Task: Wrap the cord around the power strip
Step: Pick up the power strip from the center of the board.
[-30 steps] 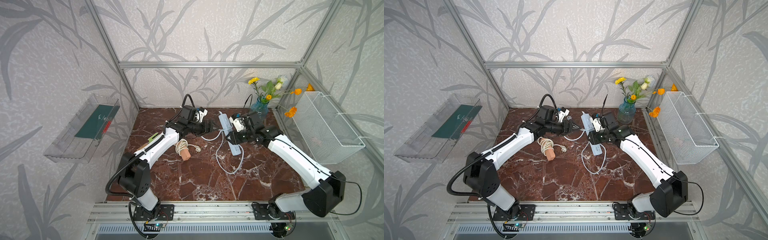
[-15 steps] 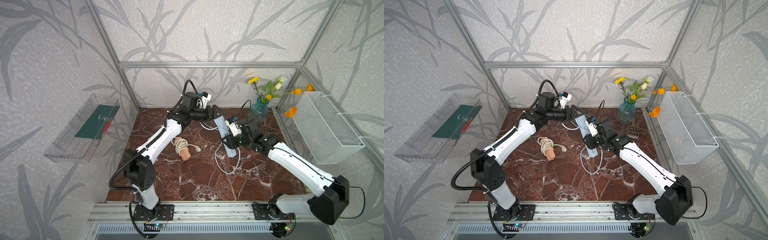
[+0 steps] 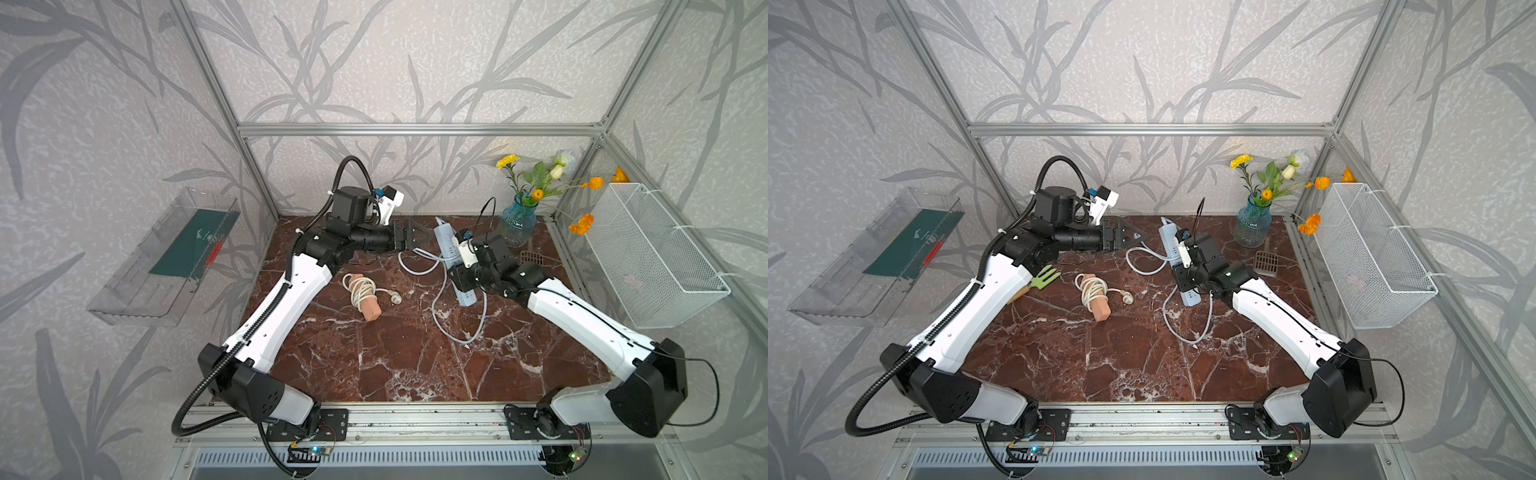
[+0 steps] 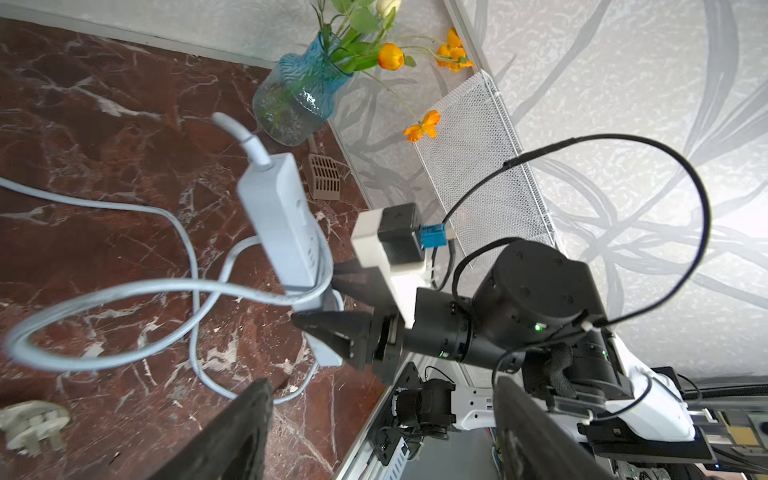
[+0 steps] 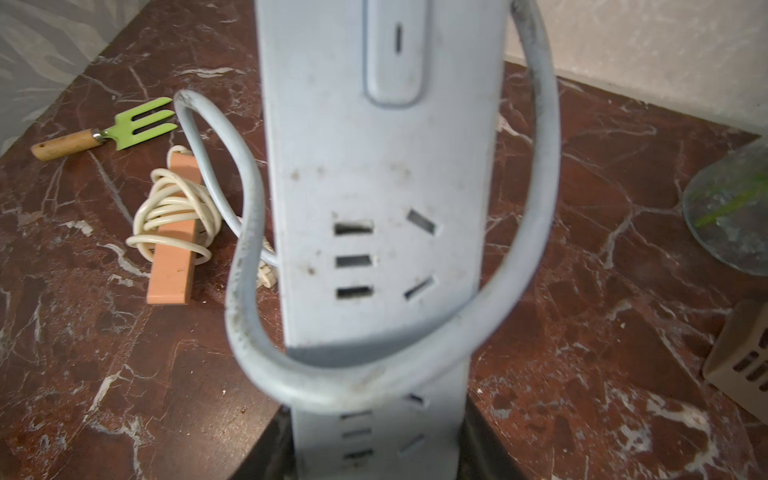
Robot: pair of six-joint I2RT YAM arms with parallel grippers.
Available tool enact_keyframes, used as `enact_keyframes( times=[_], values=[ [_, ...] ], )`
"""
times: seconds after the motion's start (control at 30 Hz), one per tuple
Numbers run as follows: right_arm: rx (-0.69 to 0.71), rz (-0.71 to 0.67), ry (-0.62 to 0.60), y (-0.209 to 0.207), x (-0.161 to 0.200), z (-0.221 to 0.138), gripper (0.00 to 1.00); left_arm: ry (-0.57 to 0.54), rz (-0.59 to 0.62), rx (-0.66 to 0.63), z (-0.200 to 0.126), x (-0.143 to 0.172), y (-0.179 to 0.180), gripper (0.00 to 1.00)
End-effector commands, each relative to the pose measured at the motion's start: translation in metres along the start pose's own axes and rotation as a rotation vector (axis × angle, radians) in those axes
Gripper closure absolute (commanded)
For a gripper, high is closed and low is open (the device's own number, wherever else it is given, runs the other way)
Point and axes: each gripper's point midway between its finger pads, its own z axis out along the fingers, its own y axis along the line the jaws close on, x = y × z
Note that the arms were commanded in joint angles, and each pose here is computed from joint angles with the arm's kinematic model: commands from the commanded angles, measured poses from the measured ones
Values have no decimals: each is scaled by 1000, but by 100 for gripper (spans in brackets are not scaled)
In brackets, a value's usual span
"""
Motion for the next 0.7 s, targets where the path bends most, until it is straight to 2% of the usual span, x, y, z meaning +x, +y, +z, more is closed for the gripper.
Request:
enact_keyframes(
  times=[0.0, 0.17, 0.3, 0.33, 0.4, 0.47, 0.53, 0.6, 0.67],
  values=[
    [-46, -43, -176, 21, -36, -23, 70, 13, -30, -106, 44, -15, 46, 19],
    [-74, -22, -221, 29, -45, -31, 70, 132, 30, -197, 73, 1, 57, 22],
    [-102, -17, -236, 38, -49, -28, 69, 66, 38, -196, 73, -4, 59, 32],
    [-105, -17, -237, 39, -49, -27, 69, 54, 39, -191, 73, -5, 59, 37],
    [-115, -7, -231, 42, -50, -24, 67, 19, 37, -144, 78, -12, 53, 55],
    [-156, 12, -218, 49, -47, -23, 55, -19, 62, -90, 79, -20, 44, 71],
    [-273, -1, -147, 65, -30, -24, 38, -64, 129, -70, 68, -37, 39, 84],
    [-330, -6, -25, 63, 5, -31, 30, -120, 226, -74, 48, -60, 36, 94],
    [-359, 2, 11, 48, 29, -43, 29, -159, 314, -63, 30, -76, 31, 97]
  ],
)
